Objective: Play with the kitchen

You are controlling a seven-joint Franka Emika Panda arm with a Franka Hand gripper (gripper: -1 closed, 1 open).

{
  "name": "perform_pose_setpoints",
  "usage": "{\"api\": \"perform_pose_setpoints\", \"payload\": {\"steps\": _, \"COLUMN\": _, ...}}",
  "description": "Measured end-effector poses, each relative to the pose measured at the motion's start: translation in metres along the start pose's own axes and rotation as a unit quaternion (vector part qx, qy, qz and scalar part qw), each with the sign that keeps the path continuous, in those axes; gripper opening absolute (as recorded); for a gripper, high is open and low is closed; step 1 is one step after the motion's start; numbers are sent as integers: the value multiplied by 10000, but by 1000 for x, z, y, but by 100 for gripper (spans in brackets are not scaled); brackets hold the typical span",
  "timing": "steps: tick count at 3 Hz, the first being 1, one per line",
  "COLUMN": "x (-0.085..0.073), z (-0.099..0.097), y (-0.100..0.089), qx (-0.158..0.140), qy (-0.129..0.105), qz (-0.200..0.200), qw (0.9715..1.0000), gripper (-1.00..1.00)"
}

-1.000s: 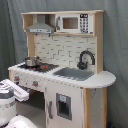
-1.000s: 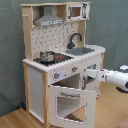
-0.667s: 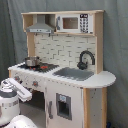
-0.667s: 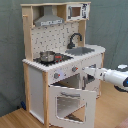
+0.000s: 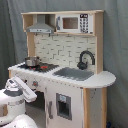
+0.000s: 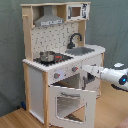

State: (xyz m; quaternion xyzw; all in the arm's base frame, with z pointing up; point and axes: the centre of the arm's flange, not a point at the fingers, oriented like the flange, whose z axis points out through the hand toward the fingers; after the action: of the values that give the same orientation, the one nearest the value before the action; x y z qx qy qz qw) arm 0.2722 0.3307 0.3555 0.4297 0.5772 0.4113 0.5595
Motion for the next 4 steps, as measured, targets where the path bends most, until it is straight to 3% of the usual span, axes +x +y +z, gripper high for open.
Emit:
{"api": "perform_pose_setpoints", "payload": {"steps": 1, "x": 0, "z": 10, "y": -9, "qx": 53, "qy": 125, "qz": 336, "qw": 9993, "gripper": 100}}
{"api": "perform_pose_setpoints", "payload": {"steps": 2, "x": 5, "z": 19, "y": -9, "qx": 39, "qy": 244, "qz": 775, "qw": 9967, "gripper": 100}}
{"api": "perform_pose_setpoints", "payload": {"steps": 3, "x": 10, "z": 29, "y": 1, "qx": -64, "qy": 241, "qz": 1188, "qw": 9926, "gripper": 100}}
{"api": "perform_pose_setpoints", "payload": {"steps": 4, "x": 9, "z": 46, "y": -3, "qx": -71, "qy": 204, "qz": 1491, "qw": 9886, "gripper": 100}}
